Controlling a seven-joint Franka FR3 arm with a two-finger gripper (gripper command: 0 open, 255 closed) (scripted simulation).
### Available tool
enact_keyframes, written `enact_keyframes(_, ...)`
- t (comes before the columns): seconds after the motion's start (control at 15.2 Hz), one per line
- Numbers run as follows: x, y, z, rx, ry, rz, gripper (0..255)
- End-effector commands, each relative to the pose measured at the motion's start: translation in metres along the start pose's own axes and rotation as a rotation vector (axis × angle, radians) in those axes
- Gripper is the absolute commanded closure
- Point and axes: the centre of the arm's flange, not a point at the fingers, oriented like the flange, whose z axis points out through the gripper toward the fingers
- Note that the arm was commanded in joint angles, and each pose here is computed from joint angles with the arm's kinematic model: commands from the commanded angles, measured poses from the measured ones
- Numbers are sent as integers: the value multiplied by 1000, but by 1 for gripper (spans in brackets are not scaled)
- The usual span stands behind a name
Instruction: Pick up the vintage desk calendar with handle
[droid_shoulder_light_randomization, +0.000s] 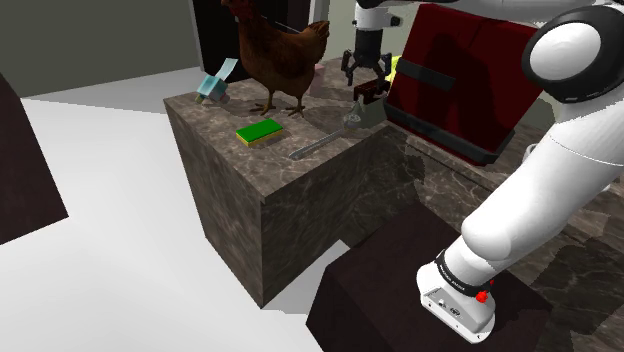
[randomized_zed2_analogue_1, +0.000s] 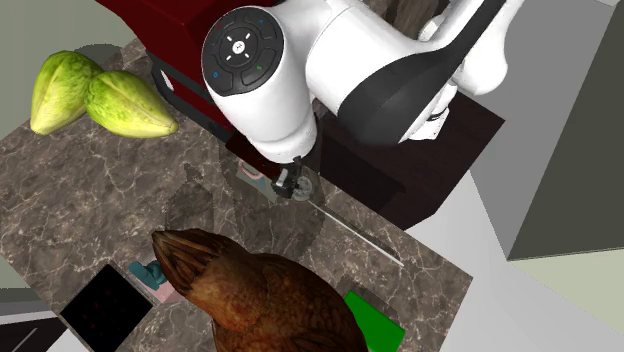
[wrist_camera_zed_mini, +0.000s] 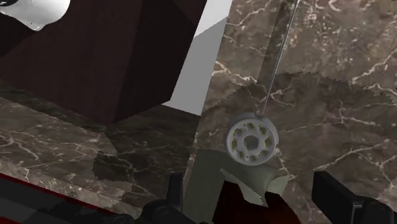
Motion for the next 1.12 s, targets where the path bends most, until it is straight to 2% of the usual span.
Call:
enact_keyframes(0.0,27,-7,-6,7,-11,129,0)
enact_keyframes(0.07,40,-9,-7,10,-16,187,0)
enact_keyframes(0.53,41,-16,29,10,-16,187,0)
enact_keyframes(0.73,41,-16,32,10,-16,187,0)
enact_keyframes(0.79,41,-16,32,10,-16,187,255)
enact_keyframes(1.06,41,-16,32,10,-16,187,255)
